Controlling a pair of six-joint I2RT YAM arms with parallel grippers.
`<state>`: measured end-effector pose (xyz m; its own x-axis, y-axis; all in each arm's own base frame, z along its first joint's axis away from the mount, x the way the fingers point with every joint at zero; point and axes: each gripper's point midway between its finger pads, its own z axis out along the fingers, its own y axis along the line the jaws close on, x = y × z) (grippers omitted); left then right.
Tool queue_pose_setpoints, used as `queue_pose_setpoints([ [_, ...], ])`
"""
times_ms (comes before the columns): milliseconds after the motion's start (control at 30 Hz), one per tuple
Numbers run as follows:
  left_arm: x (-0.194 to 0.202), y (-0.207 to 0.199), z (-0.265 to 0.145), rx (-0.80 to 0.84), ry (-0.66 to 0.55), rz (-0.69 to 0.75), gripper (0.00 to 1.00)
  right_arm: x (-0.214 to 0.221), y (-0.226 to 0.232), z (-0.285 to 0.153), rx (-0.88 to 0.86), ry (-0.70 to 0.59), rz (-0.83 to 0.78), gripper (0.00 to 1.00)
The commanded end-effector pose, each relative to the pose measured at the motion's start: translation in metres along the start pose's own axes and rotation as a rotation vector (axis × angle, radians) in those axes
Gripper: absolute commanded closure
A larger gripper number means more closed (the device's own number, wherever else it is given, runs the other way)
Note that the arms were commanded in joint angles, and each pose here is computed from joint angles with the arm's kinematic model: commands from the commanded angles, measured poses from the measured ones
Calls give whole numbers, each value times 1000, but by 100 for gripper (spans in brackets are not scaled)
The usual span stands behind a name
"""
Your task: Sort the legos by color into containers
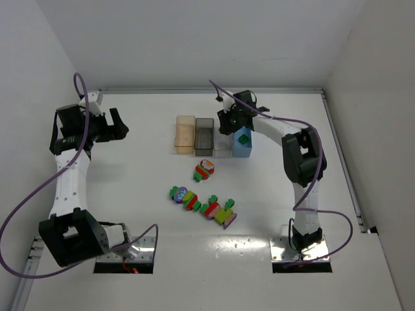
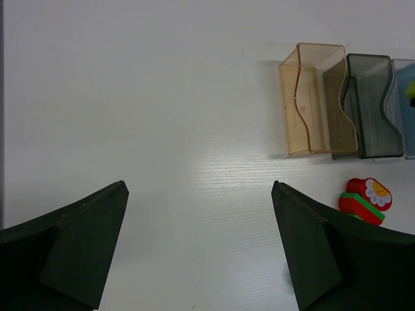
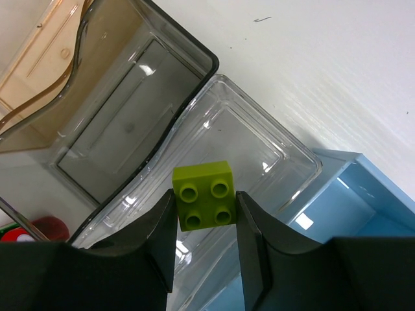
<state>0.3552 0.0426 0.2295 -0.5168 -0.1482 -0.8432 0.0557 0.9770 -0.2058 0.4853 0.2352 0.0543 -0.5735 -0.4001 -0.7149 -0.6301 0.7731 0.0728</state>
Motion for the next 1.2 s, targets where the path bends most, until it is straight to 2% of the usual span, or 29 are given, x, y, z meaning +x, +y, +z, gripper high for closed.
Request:
queue_pose_setpoints([
  [0,-9,-11,0,42,-22,26,0,-17,-1,-4,13,-45,-26,63],
  [167,-9,-11,0,42,-22,26,0,-14,-1,-6,21,-35,-24,51],
  [233,-9,-11,0,42,-22,26,0,-10,-1,-6,19,-26,-22,38],
  [333,-5,-14,1,65,-14,31,0,-24,2,-15,14,-64,-32,27],
  [467,-7,-36,-6,169,-37,121,0,-52,19,-36,-34,-139,-20,26],
  [500,-4,-48,-9,206,-41,150,0,-72,23,-53,-38,-196,-37,26],
  [667,26,-86,-14,355,32,246,0,-115,51,-109,-89,-329,-74,26],
  [767,54,-123,-13,454,114,251,12,-115,55,-136,-49,-344,-120,26],
  [900,90,-158,-7,496,199,244,18,-75,33,-153,75,-283,-95,27],
  [967,105,-170,-6,485,224,233,26,-44,12,-158,162,-221,-85,27],
  [1033,116,-172,-1,439,240,252,28,-36,4,-175,213,-228,-88,27],
  [1067,131,-187,-3,469,273,280,28,-15,-1,-175,228,-188,-70,28],
  [1167,150,-209,2,463,298,309,31,9,-11,-190,275,-164,-54,28],
])
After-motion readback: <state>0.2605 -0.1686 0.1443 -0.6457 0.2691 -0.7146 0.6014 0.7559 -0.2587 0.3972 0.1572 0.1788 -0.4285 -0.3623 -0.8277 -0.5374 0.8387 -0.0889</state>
